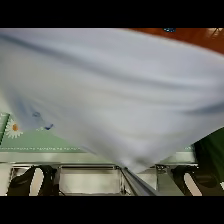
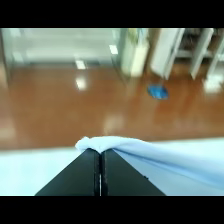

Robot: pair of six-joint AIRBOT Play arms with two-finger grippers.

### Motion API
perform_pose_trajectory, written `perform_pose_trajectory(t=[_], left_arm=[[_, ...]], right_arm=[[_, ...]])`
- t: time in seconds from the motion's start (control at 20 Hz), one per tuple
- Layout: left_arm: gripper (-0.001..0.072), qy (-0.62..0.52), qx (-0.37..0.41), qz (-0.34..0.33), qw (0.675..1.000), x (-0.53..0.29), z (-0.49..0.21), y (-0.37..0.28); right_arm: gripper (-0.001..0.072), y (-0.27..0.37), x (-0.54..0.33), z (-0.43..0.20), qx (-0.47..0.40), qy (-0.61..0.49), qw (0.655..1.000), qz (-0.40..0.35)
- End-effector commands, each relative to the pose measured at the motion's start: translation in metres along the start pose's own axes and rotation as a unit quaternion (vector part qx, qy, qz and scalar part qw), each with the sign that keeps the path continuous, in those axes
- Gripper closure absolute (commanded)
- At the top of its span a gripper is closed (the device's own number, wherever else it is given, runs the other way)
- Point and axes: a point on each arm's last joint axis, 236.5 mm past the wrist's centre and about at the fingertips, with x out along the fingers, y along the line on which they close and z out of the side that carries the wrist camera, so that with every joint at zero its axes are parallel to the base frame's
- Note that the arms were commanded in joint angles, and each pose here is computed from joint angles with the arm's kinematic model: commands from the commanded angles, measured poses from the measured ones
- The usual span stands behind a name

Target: Fold the shirts.

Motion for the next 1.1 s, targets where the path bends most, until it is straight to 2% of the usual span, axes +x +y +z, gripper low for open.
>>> perform_pose_trajectory(t=[0.0, 0.15, 0.25, 0.4, 0.65, 0.8, 1.05], left_arm=[[0.0693, 0.124, -0.066, -0.037, 0.989, 0.030, -0.087, 0.004], [0.0693, 0.237, -0.141, -0.082, 0.958, 0.064, -0.192, 0.002], [0.0693, 0.277, -0.178, -0.078, 0.941, 0.092, -0.255, 0.009], [0.0693, 0.314, -0.216, -0.045, 0.924, 0.139, -0.321, 0.031], [0.0693, 0.364, -0.257, 0.016, 0.895, 0.211, -0.387, 0.077], [0.0693, 0.397, -0.268, 0.017, 0.877, 0.244, -0.410, 0.088], [0.0693, 0.414, -0.269, -0.001, 0.870, 0.285, -0.410, 0.096]], right_arm=[[0.0689, -0.004, 0.052, -0.065, 0.028, 0.107, 0.994, -0.003], [0.0689, 0.013, 0.128, -0.120, 0.055, 0.192, 0.979, 0.040], [0.0689, 0.017, 0.176, -0.154, 0.075, 0.236, 0.968, 0.050], [0.0689, 0.008, 0.247, -0.167, 0.088, 0.257, 0.962, 0.037], [0.0688, 0.013, 0.357, -0.152, 0.114, 0.299, 0.946, 0.056], [0.0689, 0.025, 0.414, -0.121, 0.144, 0.289, 0.943, 0.083], [0.0687, 0.040, 0.462, -0.065, 0.209, 0.236, 0.940, 0.126]])
